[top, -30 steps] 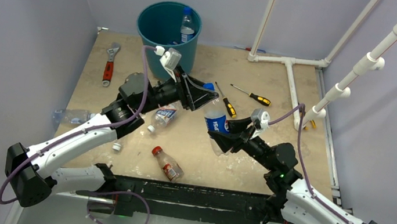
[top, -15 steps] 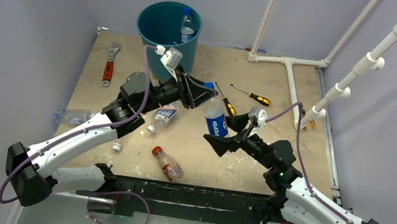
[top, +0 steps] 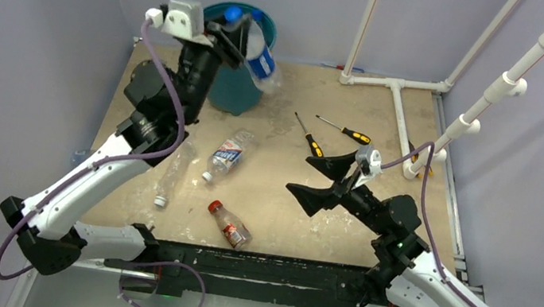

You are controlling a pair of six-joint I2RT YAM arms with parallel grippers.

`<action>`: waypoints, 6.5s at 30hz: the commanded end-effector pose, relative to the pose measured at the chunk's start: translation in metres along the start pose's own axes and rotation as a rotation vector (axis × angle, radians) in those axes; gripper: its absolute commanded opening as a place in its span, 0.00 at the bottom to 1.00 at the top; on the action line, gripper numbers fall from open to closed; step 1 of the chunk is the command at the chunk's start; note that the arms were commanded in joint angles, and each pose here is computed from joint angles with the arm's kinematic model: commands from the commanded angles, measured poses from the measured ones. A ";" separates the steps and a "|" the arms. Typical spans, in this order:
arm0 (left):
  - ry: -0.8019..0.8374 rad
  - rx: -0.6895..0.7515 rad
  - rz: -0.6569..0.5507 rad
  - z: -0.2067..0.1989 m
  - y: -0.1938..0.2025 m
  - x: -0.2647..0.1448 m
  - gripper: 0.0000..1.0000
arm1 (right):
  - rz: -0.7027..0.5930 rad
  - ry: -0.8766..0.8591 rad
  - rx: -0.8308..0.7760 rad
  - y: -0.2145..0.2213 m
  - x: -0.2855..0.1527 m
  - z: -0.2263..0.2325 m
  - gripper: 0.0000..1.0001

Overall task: Put the plastic bottles in the bin
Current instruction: Place the plastic bottle in the trash bin, then pick up the plastic bottle from the corner of the board.

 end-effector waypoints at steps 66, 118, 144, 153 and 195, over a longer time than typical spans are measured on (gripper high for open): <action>-0.397 0.195 -0.135 0.215 0.049 0.138 0.93 | 0.063 0.166 0.158 0.059 -0.022 -0.029 0.97; -0.522 -0.297 0.705 0.169 0.201 -0.217 0.99 | 0.798 0.104 0.111 0.253 0.040 0.044 0.99; -0.505 -0.297 0.670 0.164 0.188 -0.220 0.99 | 1.059 0.124 0.015 0.298 0.034 0.055 0.69; -0.459 -0.361 0.674 0.155 0.195 -0.212 0.97 | 1.031 0.189 -0.037 0.283 0.030 0.045 0.52; 0.507 -0.609 0.563 -0.029 0.154 -0.149 0.85 | -0.189 0.045 0.140 0.036 0.023 0.053 0.00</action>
Point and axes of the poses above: each gripper's point midway between its finger pads, its own x axis out along the fingers, its own z axis along the line the jaws close on, y = z × x, the point moved 1 cm from there along -x, back along the fingers, and after that the axes turned 4 degrees about -x, right-handed, at the moved point
